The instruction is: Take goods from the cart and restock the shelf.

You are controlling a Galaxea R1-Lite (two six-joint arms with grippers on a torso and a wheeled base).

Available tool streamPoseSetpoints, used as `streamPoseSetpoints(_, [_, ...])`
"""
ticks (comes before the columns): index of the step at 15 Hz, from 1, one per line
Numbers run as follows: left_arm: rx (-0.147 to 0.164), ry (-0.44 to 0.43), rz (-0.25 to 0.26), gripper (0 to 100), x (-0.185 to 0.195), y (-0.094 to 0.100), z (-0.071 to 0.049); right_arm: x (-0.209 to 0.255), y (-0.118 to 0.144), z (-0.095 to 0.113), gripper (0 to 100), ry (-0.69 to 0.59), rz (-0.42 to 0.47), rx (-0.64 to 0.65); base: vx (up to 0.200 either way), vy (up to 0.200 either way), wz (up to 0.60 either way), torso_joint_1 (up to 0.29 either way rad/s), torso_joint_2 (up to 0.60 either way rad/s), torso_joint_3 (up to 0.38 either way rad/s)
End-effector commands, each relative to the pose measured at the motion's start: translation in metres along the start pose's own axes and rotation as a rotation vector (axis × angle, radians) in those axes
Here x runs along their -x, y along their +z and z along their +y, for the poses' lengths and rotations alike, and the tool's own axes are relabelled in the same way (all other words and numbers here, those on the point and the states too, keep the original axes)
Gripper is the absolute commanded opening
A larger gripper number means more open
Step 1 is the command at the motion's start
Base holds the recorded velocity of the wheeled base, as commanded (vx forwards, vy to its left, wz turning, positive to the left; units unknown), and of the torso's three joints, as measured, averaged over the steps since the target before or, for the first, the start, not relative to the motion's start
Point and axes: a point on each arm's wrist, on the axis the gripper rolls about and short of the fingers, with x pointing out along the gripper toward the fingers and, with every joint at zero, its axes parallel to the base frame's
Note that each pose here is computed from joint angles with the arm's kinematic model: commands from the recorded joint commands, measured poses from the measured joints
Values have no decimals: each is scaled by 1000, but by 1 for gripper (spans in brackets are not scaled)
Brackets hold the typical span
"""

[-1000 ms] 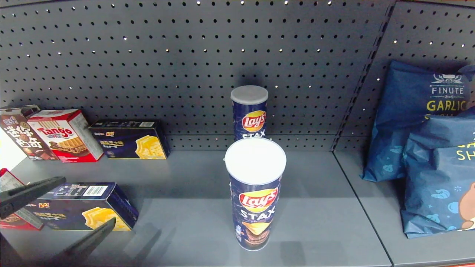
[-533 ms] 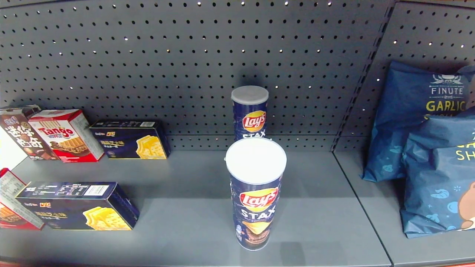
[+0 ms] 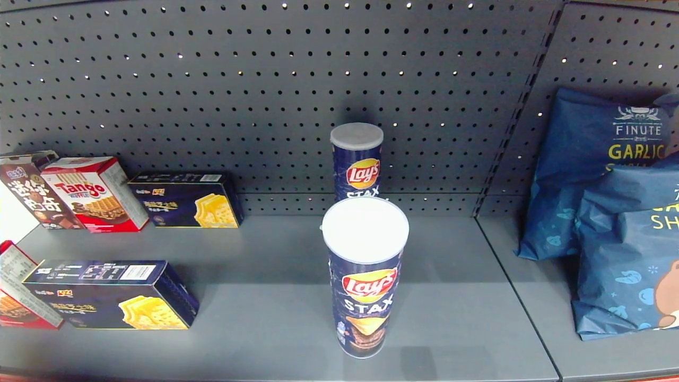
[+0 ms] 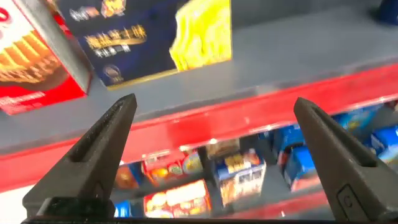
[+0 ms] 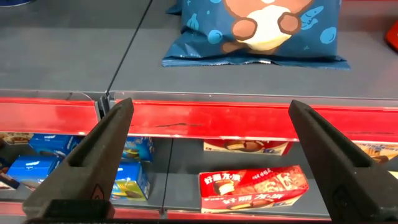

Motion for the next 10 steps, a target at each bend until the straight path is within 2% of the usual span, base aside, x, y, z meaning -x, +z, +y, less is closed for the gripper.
streamPoseSetpoints(1, [61, -1, -29, 100, 2, -1, -1, 0, 0, 0, 100, 1, 1, 1, 0, 0, 0, 0, 0, 0])
streamPoseSetpoints(2, [109, -3, -26, 100, 2, -1, -1, 0, 0, 0, 100, 1, 1, 1, 0, 0, 0, 0, 0, 0])
streamPoseSetpoints(3, [110, 23, -27, 100, 2, -1, 0, 0, 0, 0, 100, 1, 1, 1, 0, 0, 0, 0, 0, 0])
streamPoseSetpoints(4, [81, 165, 11, 100, 3, -4, 3, 0, 0, 0, 100, 1, 1, 1, 0, 0, 0, 0, 0, 0])
streamPoseSetpoints(5, [65, 202, 18, 100, 3, -4, 4, 0, 0, 0, 100, 1, 1, -1, 0, 0, 0, 0, 0, 0])
streamPoseSetpoints(6, [39, 177, 17, 100, 3, -4, 3, 0, 0, 0, 100, 2, 1, 1, 0, 0, 0, 0, 0, 0])
streamPoseSetpoints(7, [4, 125, 45, 100, 3, -7, 2, 0, 0, 0, 100, 1, 1, 1, 0, 0, 0, 0, 0, 0])
streamPoseSetpoints(9, [5, 118, 50, 100, 3, -7, 1, 0, 0, 0, 100, 1, 1, 1, 0, 0, 0, 0, 0, 0])
streamPoseSetpoints(10, [-4, 86, 45, 100, 3, -7, 1, 0, 0, 0, 100, 1, 1, -1, 0, 0, 0, 0, 0, 0])
